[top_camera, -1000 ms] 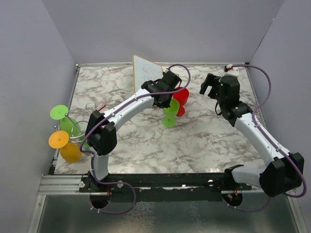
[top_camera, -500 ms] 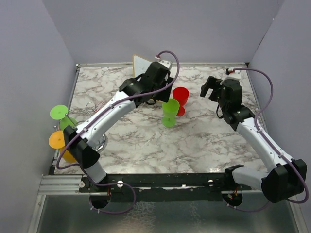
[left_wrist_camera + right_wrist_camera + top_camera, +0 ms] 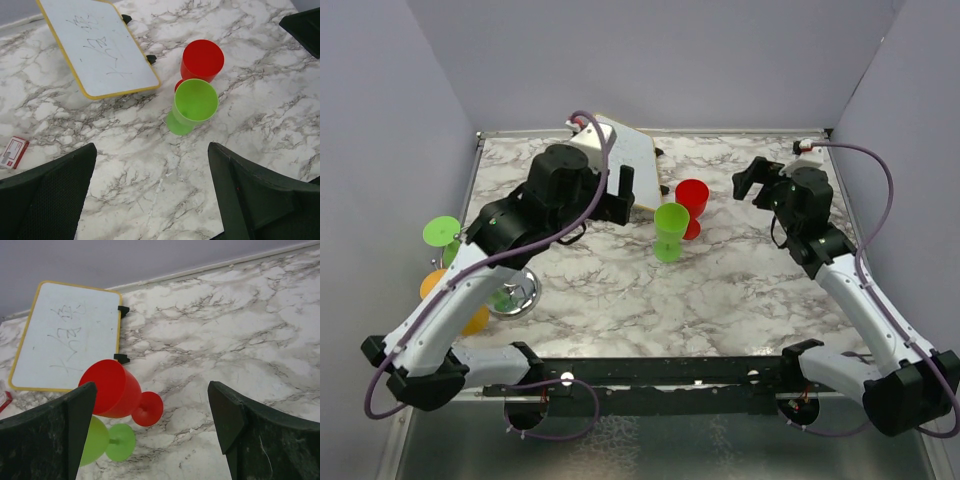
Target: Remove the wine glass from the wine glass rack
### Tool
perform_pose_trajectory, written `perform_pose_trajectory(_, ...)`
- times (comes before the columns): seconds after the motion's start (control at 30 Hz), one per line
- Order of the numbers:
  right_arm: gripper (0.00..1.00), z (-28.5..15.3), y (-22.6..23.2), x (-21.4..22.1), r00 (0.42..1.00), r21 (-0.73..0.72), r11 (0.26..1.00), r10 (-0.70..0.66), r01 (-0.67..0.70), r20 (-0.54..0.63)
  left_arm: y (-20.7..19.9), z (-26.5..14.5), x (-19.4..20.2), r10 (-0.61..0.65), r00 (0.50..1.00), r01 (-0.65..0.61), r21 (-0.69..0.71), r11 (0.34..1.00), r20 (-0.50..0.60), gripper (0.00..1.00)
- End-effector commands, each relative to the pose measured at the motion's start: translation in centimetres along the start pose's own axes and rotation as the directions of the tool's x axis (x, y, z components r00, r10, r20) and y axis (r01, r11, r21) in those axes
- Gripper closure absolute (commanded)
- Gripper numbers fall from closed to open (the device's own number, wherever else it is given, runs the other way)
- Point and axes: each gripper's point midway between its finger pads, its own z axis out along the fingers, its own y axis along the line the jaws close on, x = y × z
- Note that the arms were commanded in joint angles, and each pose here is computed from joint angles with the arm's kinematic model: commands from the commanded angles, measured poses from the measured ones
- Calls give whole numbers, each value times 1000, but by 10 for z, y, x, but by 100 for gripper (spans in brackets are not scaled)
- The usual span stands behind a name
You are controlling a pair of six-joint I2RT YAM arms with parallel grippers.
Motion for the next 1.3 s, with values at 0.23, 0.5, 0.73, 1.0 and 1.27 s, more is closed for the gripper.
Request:
perform_pose_trajectory(0.23, 1, -24, 85, -41, 987, -404, 902, 160, -154, -18, 53, -116, -30, -48, 961, 75, -91, 993, 272, 1)
perform_pose_trajectory(0.5, 1, -43, 171, -33, 960, -669, 689, 175, -278, -219, 82, -157, -25, -65, 943, 128, -173, 977, 326, 1)
perform_pose_trajectory(0.73, 1, -67, 252, -6, 953, -735, 609, 137, -297, -271, 91, -172, -21, -73, 938, 146, -194, 970, 338, 1)
perform_pose_trajectory(1.0, 1, -109, 349, 54, 907, -790, 465, 71, -399, -416, 102, -200, -29, -83, 915, 175, -203, 963, 394, 1)
perform_pose_trajectory(1.27, 1, -144, 409, 145, 886, -809, 452, -82, -375, -457, 105, -214, -28, -103, 902, 197, -187, 962, 419, 1)
